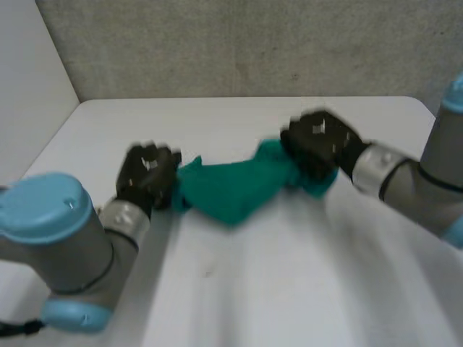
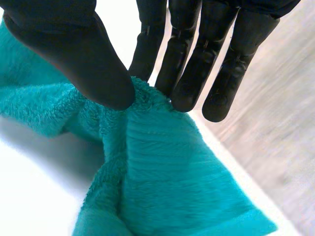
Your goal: Fold the towel.
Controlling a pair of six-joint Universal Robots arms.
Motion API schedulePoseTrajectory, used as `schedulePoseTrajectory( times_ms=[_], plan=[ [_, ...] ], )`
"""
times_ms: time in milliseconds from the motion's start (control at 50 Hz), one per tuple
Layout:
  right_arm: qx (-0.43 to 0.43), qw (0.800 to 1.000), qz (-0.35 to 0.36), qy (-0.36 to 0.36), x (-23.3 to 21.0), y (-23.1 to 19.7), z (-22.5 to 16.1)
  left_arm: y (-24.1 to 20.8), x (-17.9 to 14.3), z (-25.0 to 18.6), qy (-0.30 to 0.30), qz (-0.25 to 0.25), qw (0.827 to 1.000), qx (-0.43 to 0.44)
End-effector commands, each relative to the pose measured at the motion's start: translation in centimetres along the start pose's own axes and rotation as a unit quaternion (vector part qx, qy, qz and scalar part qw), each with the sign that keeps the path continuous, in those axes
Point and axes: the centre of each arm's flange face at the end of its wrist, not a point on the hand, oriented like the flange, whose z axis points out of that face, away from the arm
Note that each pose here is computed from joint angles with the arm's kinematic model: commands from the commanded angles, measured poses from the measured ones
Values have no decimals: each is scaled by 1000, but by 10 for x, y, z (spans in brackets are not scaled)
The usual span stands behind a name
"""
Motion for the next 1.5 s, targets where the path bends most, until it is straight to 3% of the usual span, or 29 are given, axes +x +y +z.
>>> schedulePoseTrajectory(
  times_ms=[20, 200, 280, 380, 560, 660, 740, 840, 980, 1500],
  plan=[
    [-140, 984, -70, -87, -36, 43, -34, 29, 21, -39, 65, 54, 991, -105],
    [-227, 966, -59, -112, -46, 33, -71, 12, 31, -97, 142, 78, 969, -186],
    [-223, 968, -64, -92, -31, 30, -73, 2, 33, -104, 153, 83, 968, -182],
    [-169, 984, -54, -7, -3, 21, -57, -19, 25, -80, 118, 69, 983, -122],
    [-105, 987, 84, 87, 21, 5, -46, -43, -22, -15, 8, 37, 999, -26],
    [-117, 982, 104, 108, 27, 10, -42, -39, -29, 17, 0, 32, 999, -26],
    [-139, 977, 115, 116, 29, 22, -37, -17, -40, 39, 12, 28, 995, -91],
    [-166, 971, 134, 105, 24, 36, -32, 4, -45, 53, 61, 10, 986, -155],
    [-213, 958, 173, 82, 17, 62, -22, 19, -46, 66, 111, -21, 978, -175],
    [-232, 953, 191, 43, -11, 76, -9, 45, -39, 74, 121, -28, 972, -199]
  ],
)
